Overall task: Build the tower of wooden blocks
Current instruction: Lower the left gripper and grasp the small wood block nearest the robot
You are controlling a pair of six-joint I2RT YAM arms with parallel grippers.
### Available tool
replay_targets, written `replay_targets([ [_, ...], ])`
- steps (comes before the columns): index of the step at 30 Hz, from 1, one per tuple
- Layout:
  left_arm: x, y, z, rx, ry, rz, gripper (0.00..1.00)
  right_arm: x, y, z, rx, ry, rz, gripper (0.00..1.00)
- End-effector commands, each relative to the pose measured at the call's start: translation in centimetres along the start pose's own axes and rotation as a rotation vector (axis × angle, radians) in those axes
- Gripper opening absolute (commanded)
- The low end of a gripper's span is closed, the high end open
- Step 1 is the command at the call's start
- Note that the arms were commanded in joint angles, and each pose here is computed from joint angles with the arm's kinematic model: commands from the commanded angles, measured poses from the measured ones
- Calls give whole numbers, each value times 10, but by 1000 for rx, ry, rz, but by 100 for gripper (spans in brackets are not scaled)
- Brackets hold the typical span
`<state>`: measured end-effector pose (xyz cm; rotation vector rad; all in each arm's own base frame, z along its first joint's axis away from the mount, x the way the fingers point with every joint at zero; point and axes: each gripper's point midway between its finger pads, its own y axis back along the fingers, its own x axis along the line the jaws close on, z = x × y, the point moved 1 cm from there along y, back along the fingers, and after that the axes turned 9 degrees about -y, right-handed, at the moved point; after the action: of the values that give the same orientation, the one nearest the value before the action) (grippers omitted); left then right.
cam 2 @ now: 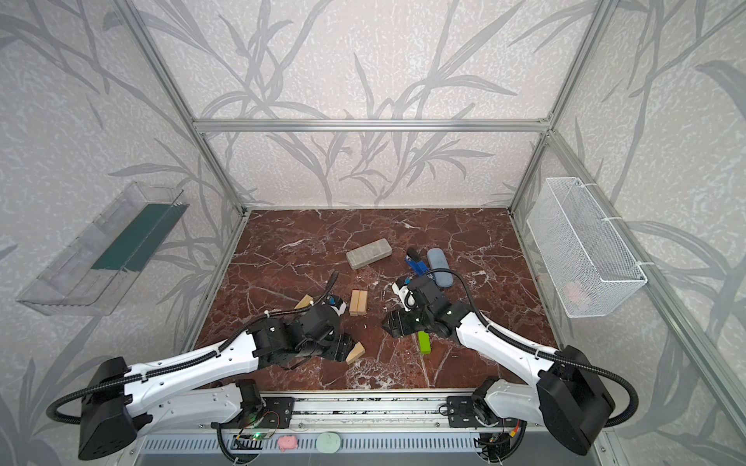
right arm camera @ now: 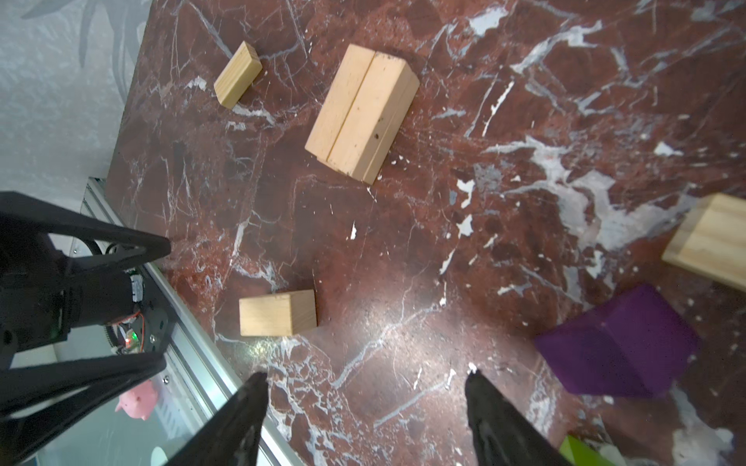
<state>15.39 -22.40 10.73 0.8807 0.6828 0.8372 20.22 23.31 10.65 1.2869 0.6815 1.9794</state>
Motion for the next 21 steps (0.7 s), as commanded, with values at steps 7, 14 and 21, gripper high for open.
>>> replay_targets([
  [7,-14,-30,1,61,-191,46,85,-5,14,-8,-91,35,28,84],
  [14,-15,-61,-12,131,-235,72,82,-3,20,-8,-120,34,48,88],
  [21,-8,-70,-10,110,-219,133,71,-1,24,-5,-140,33,53,93],
])
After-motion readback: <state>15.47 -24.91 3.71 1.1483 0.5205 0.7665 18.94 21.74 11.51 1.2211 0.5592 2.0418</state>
